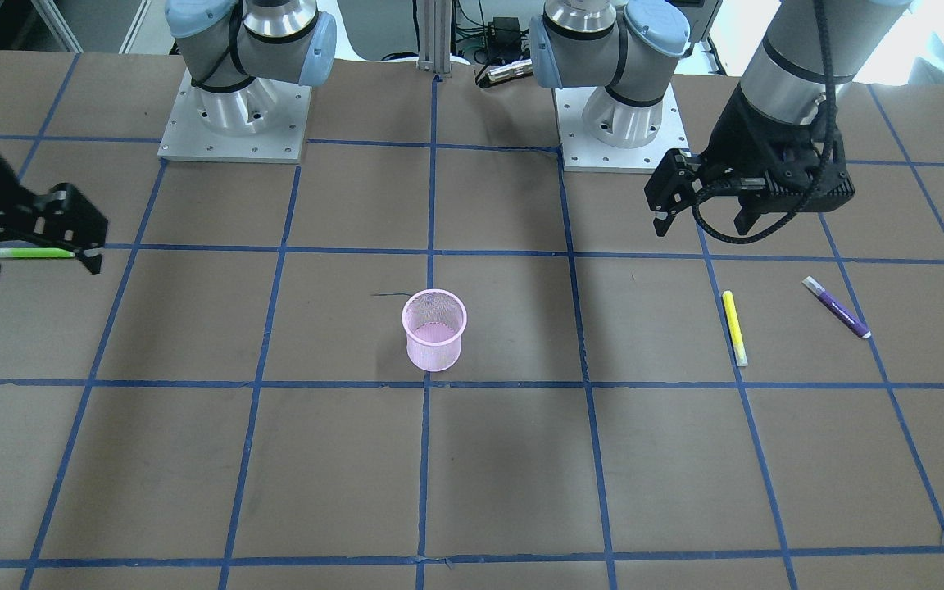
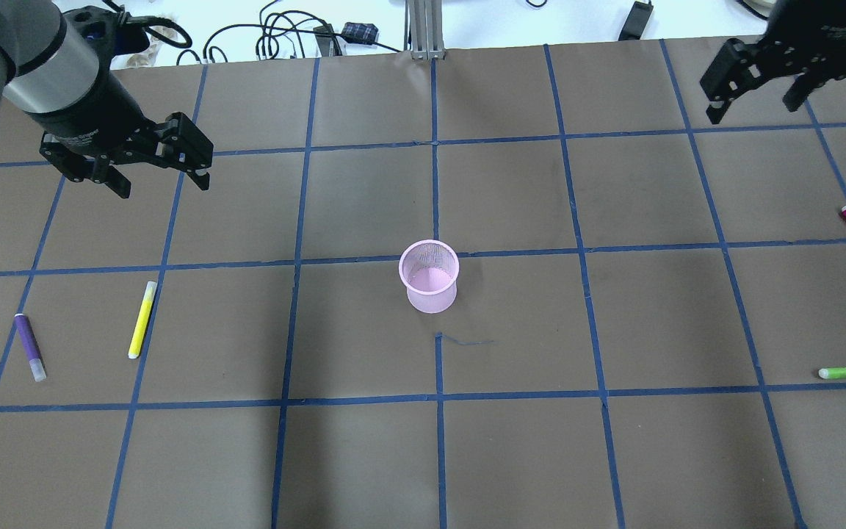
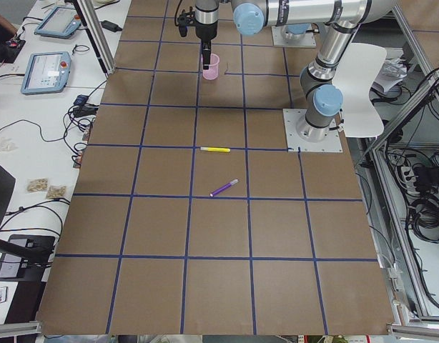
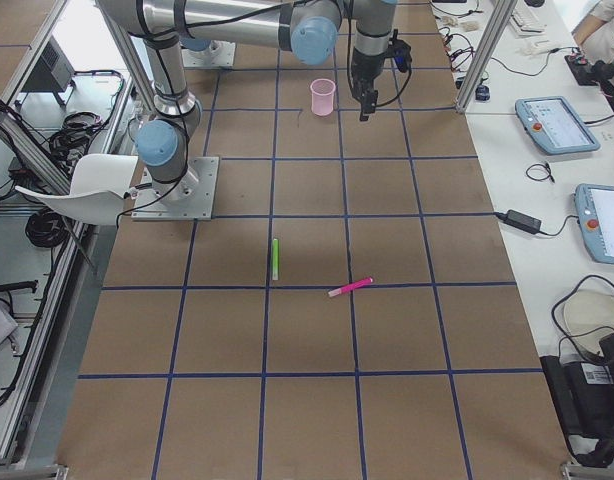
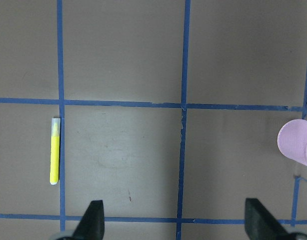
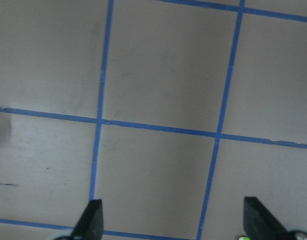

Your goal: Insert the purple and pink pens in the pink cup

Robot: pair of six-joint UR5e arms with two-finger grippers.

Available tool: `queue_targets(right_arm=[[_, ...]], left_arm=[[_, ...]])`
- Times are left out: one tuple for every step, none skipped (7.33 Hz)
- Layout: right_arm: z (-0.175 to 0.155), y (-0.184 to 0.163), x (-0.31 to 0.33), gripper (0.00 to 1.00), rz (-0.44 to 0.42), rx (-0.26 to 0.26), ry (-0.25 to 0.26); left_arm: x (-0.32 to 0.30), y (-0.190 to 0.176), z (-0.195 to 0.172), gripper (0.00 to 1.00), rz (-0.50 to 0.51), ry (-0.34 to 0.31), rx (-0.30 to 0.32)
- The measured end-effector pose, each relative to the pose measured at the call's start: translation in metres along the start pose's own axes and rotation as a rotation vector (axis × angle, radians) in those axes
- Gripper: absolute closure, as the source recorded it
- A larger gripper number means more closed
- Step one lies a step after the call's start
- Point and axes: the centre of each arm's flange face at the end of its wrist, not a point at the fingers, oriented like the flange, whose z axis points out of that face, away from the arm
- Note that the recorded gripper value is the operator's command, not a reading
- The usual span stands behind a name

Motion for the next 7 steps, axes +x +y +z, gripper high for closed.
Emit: queue_targets(right_arm=[[0.030, -0.005, 0.061, 0.00, 0.008, -0.021, -0.013], [0.067, -0.010, 0.116, 0.00, 0.004, -0.038, -0.026], [0.104, -0.013, 0.163, 0.00, -0.007, -0.047, -0.037], [0.137, -0.012, 0.203, 0.00, -0.030, -0.047, -0.042], [0.170, -0.006, 0.240, 0.00, -0.062, -0.045, -0.046], [0.203, 0.002, 0.269, 0.00, -0.098, -0.032, -0.041], [0.230, 0.009, 0.285, 0.00, -0.147, -0.014, -0.028]], left_arm=[[-0.031, -0.010, 0.007, 0.00, -0.047, -0.002, -0.004], [-0.075, -0.019, 0.018, 0.00, -0.104, -0.002, -0.020], [-0.124, -0.025, 0.032, 0.00, -0.165, 0.002, -0.044], [-0.165, -0.028, 0.046, 0.00, -0.228, 0.007, -0.068], [-0.204, -0.030, 0.063, 0.00, -0.286, 0.010, -0.079], [-0.243, -0.033, 0.082, 0.00, -0.344, 0.007, -0.073], [-0.280, -0.033, 0.107, 0.00, -0.399, 0.003, -0.061]])
